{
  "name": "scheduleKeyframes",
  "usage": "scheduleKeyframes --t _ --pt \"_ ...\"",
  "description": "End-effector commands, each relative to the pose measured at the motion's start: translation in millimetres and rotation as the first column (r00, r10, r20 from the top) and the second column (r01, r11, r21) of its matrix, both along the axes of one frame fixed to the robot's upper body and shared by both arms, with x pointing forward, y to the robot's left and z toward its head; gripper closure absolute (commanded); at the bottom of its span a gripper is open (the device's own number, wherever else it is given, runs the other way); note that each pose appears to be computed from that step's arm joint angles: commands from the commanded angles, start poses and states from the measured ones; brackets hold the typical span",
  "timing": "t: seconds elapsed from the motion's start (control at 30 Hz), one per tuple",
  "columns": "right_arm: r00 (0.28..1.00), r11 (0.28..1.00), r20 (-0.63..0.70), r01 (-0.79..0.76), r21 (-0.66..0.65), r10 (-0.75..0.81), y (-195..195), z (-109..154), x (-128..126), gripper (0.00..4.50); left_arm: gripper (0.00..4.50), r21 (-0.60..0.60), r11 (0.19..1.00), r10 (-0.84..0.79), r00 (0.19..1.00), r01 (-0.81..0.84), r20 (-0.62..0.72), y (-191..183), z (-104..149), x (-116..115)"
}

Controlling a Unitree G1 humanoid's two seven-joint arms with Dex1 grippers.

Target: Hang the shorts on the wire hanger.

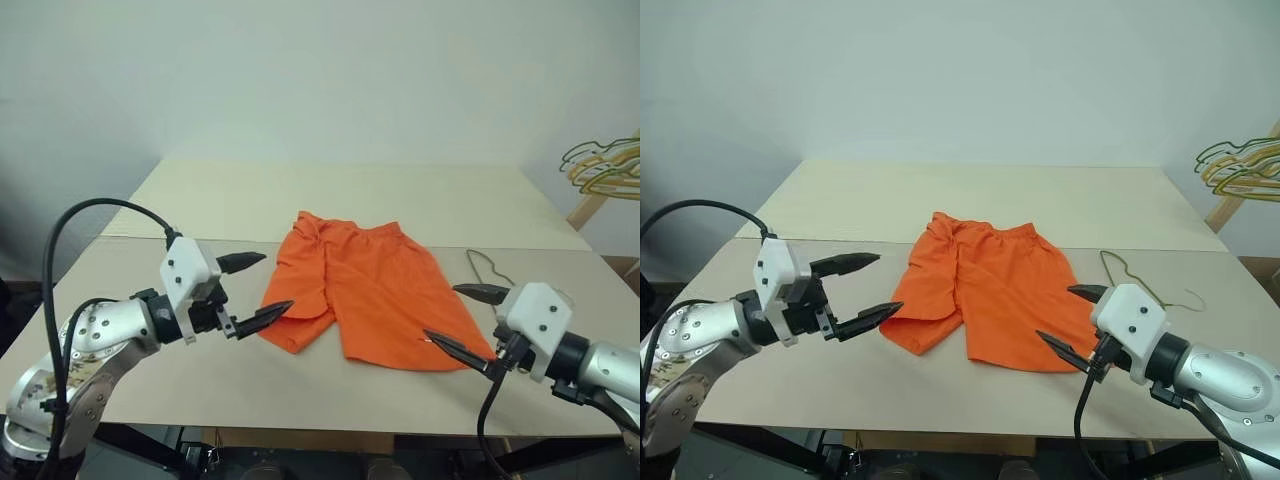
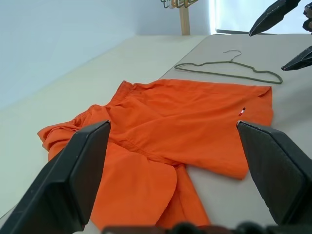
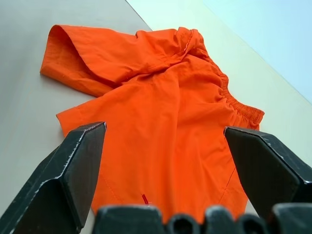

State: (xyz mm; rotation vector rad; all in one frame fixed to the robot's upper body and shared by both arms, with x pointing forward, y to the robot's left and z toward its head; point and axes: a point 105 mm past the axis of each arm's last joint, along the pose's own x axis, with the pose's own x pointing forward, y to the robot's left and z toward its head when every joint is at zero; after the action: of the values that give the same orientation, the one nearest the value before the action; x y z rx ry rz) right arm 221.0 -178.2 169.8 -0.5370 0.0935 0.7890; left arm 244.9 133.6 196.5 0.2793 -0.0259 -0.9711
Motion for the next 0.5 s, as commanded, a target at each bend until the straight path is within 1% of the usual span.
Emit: scheduleKeyframes --t 0.03,0.3,0.43,0.5 --pt "0.997 1.000 0.073 -0.013 -0.018 0.014 0 15 3 0.02 0.00 -0.016 1.000 -0.005 0.999 0.006 0.037 1 9 -1" --pt "0.997 0.999 0.082 -0.009 -0.048 0.013 -6 17 7 0.02 0.00 -0.009 1.000 -0.011 0.999 0.011 0.045 -1 10 0" --pt "0.997 0.988 0.059 -0.030 -0.153 0.040 -13 10 8 0.02 0.00 -0.006 1.000 -0.021 0.999 0.021 0.045 -1 10 0" --pt "0.998 0.985 0.044 -0.045 -0.169 0.053 -13 8 7 0.02 0.00 -0.013 1.000 -0.021 0.999 0.022 0.041 -2 9 0"
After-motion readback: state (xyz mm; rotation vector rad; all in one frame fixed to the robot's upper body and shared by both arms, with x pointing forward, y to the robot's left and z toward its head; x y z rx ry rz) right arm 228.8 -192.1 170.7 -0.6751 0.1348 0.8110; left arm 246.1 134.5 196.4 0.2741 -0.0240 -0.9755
